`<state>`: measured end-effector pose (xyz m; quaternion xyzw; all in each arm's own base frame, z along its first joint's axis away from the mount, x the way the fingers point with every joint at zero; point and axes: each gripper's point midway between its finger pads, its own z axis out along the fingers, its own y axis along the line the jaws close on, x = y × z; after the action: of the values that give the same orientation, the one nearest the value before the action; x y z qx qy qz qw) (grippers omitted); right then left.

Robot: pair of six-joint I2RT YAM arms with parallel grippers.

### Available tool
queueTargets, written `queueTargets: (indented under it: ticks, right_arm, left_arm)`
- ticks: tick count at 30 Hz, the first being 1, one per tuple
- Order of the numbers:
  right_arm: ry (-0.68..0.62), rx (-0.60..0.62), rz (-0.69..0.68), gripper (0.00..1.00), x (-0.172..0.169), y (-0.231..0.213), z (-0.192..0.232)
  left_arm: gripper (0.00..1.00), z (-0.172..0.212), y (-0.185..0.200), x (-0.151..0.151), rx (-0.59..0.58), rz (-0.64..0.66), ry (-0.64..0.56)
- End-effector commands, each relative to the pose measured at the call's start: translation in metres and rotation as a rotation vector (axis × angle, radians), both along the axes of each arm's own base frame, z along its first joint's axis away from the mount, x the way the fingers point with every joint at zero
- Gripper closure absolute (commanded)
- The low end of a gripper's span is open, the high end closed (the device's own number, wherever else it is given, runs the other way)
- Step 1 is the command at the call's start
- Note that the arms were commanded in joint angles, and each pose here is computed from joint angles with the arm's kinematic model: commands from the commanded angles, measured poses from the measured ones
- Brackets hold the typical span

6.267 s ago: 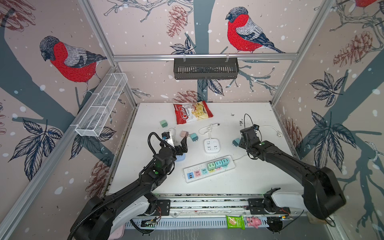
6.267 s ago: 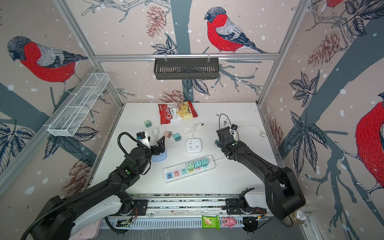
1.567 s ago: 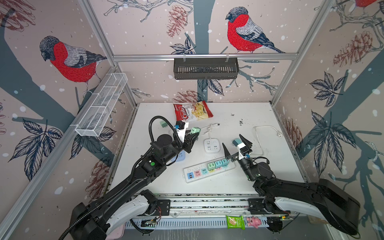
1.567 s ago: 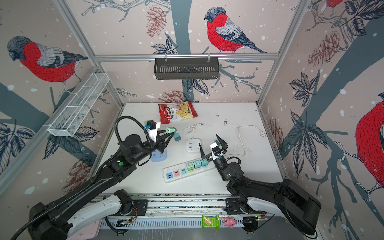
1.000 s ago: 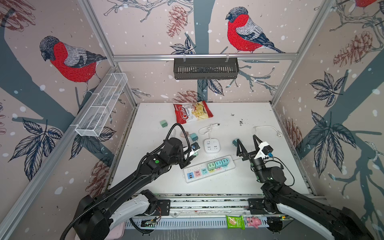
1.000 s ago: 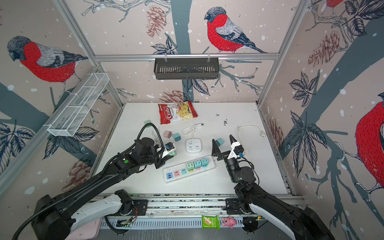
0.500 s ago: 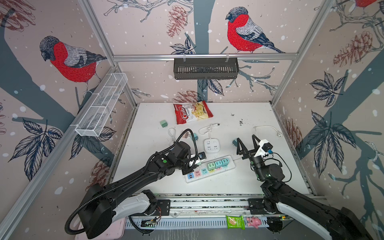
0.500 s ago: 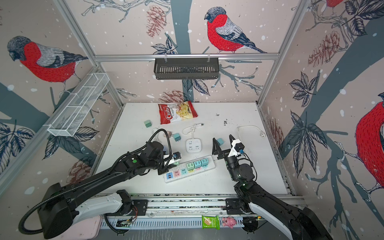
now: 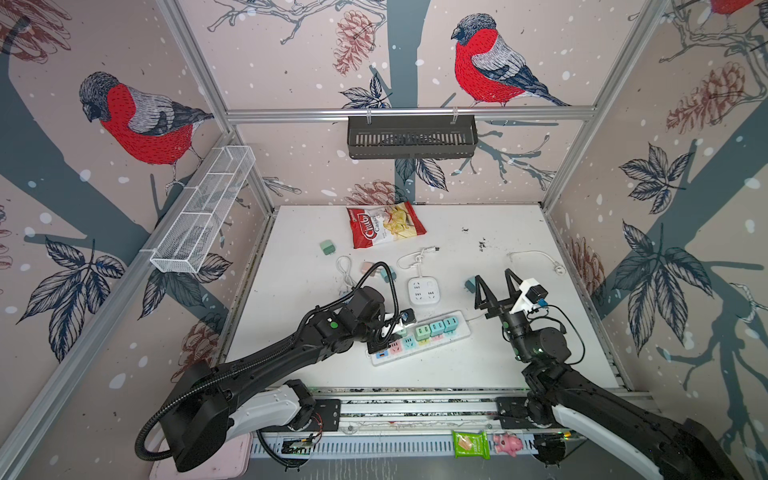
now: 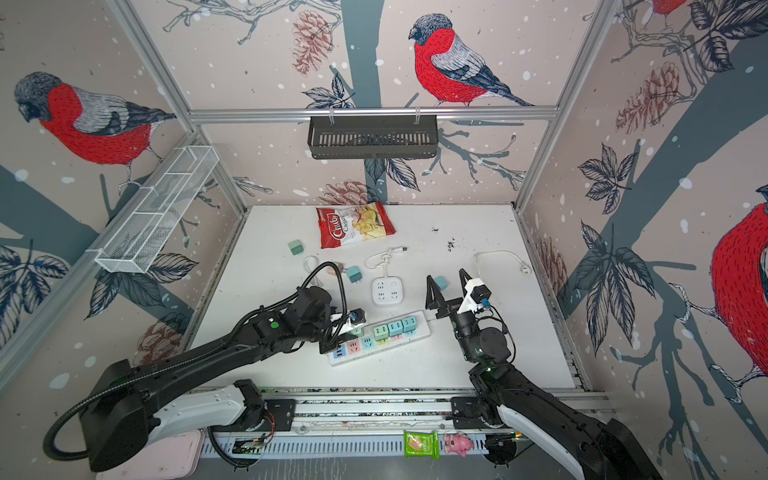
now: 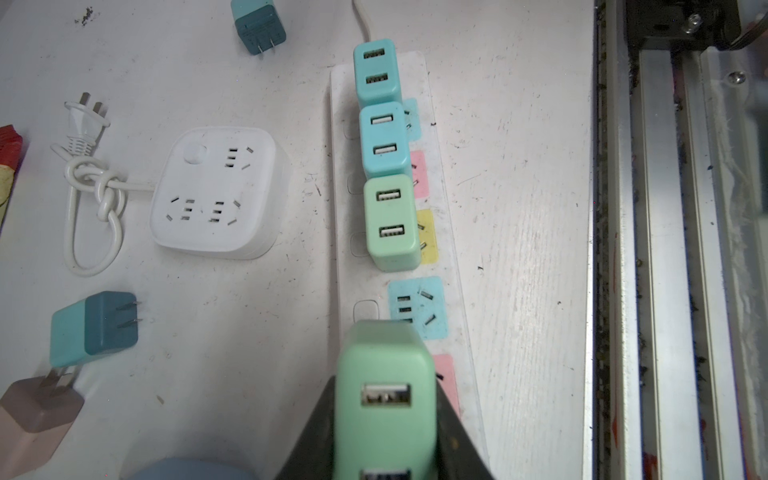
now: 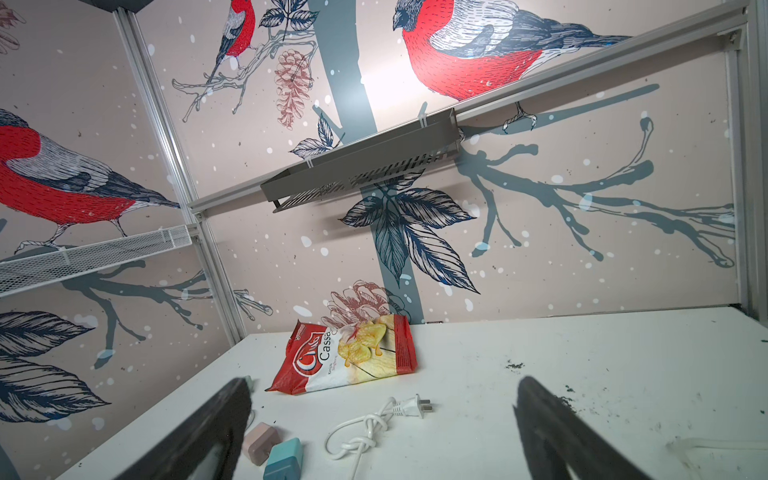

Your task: Insert the plug

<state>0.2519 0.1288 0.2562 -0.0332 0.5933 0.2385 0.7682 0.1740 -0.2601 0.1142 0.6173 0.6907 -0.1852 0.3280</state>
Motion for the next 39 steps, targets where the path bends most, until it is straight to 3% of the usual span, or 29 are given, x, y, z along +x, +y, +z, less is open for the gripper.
queueTargets:
  ticks: [1, 9, 20, 39]
  right_arm:
    - [0.003, 0.020, -0.009, 0.00, 0.003, -0.002, 0.003]
    - [0.042, 0.020, -0.013, 0.00, 0.010, 0.000, -0.003]
    - [0.054, 0.031, -0.033, 0.00, 0.012, -0.006, -0.004]
    - [0.081, 0.072, -0.044, 0.00, 0.016, -0.012, -0.008]
  left_arm:
    - [1.00, 0.006, -0.007, -0.003, -0.030, -0.030, -0.033]
    - [1.00, -0.015, -0.010, -0.009, 0.025, -0.037, 0.005]
    - [1.00, -0.015, -0.017, -0.012, -0.010, -0.050, 0.032]
    - [1.00, -0.046, -0.030, -0.004, 0.119, -0.048, 0.161]
